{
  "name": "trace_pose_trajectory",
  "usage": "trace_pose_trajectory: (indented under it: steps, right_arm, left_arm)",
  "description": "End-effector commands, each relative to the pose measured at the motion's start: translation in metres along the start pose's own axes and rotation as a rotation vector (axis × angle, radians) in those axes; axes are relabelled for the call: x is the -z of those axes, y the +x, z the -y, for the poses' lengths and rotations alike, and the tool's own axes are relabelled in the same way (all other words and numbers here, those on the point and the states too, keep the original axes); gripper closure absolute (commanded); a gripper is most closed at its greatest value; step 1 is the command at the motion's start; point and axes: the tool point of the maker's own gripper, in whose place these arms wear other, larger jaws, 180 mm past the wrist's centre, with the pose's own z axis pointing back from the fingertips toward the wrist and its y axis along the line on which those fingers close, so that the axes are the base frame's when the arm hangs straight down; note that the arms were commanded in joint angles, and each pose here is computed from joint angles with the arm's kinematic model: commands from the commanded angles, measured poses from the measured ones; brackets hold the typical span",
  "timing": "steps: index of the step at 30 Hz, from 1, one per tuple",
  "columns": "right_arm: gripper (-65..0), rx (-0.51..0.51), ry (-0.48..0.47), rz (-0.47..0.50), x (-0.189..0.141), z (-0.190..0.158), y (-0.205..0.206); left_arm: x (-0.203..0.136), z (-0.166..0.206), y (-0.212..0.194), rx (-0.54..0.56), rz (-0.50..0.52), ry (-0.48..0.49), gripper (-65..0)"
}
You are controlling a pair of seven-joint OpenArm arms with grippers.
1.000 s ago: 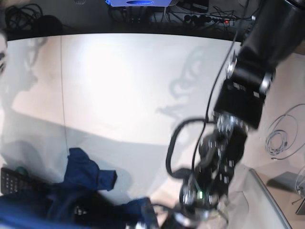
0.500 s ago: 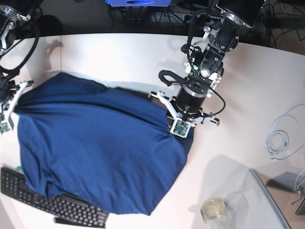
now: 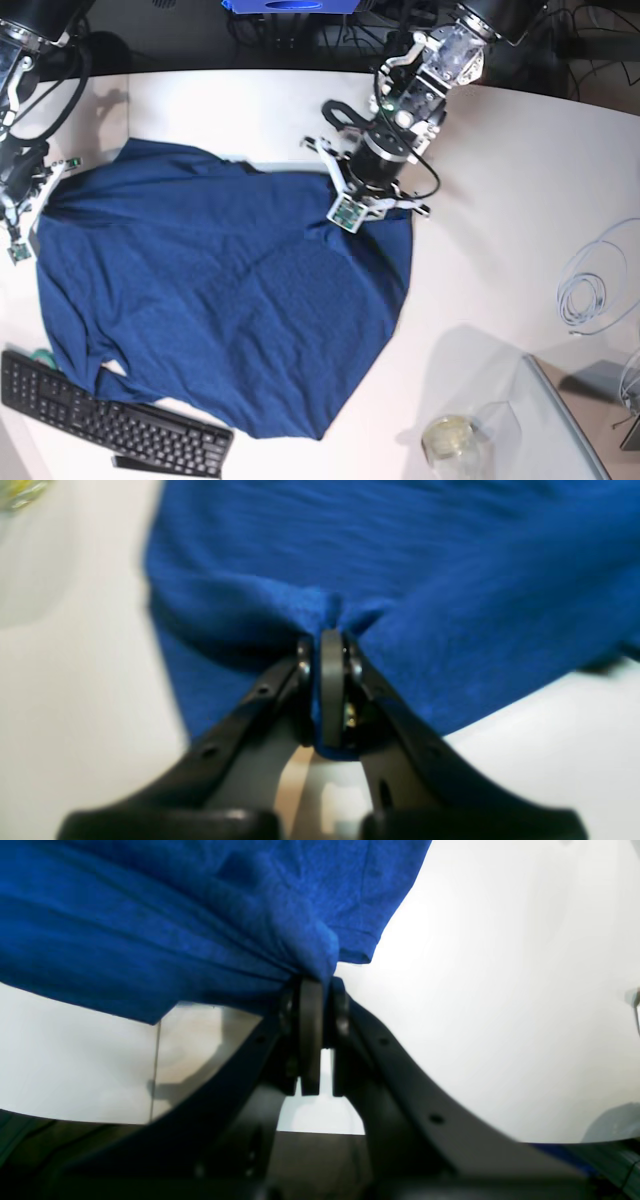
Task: Layout the t-shirt on the table in an organized manner, then fold the t-shirt properly
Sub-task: 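Pull the shirt corner with the left gripper away from the right gripper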
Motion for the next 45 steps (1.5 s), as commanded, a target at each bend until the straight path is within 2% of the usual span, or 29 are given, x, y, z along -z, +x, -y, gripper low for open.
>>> trace_pose_trajectory:
  steps: [1, 4, 8, 9, 11, 13, 15, 18, 23, 26, 29, 42, 45]
  right_arm:
    - [-0.2, -0.001, -0.033, 0.047, -0.007, 0.011, 0.014]
    - [-0.2, 0.002, -0.033, 0.054, -0.006, 0.012, 0.018]
    - [-0.2, 0.002, -0.034, 0.053, -0.006, 0.013, 0.018]
    - [-0.2, 0.002, -0.034, 0.053, -0.006, 0.013, 0.018]
    - [-0.2, 0.002, -0.034, 0.053, -0.006, 0.013, 0.018]
    - [-0.2, 0.002, -0.034, 0.053, -0.006, 0.013, 0.018]
    - [-0.2, 0.002, -0.033, 0.052, -0.006, 0.012, 0.018]
    - [-0.2, 0.023, -0.047, 0.047, -0.008, 0.019, 0.013]
    - [-0.2, 0.054, -0.067, 0.045, -0.010, 0.028, 0.008]
    - [-0.2, 0.053, -0.067, 0.042, -0.010, 0.028, 0.007]
    - [-0.2, 0.054, -0.065, 0.042, -0.010, 0.028, 0.007]
    - [-0.2, 0.054, -0.065, 0.040, -0.010, 0.027, 0.006]
    - [-0.2, 0.054, -0.065, 0.040, -0.010, 0.027, 0.006]
  left_arm:
    - [0.002, -0.002, 0.021, 0.006, 0.063, 0.006, 0.0]
    - [0.010, 0.012, 0.031, 0.022, 0.077, -0.025, 0.0]
    - [0.014, 0.020, 0.015, 0.036, 0.035, -0.043, 0.0]
    - [0.013, 0.021, 0.012, 0.034, 0.028, -0.045, -3.8]
    - [0.009, 0.025, 0.002, 0.030, 0.011, -0.051, -22.9]
    - [0.002, 0.025, -0.002, 0.022, 0.010, -0.048, -36.0]
    - [-0.014, 0.014, -0.007, 0.013, 0.014, -0.032, -44.9]
    - [-0.039, -0.005, -0.011, -0.021, 0.042, 0.017, -51.2]
    - [-0.062, -0.050, -0.053, -0.067, 0.085, 0.164, -51.2]
    - [-0.060, -0.056, -0.087, -0.063, 0.057, 0.191, -51.0]
    - [-0.051, -0.054, -0.100, -0.070, 0.054, 0.197, -51.0]
    - [-0.014, -0.068, -0.094, -0.085, 0.058, 0.231, -50.2]
    - [-0.007, -0.074, -0.098, -0.077, 0.041, 0.237, -42.9]
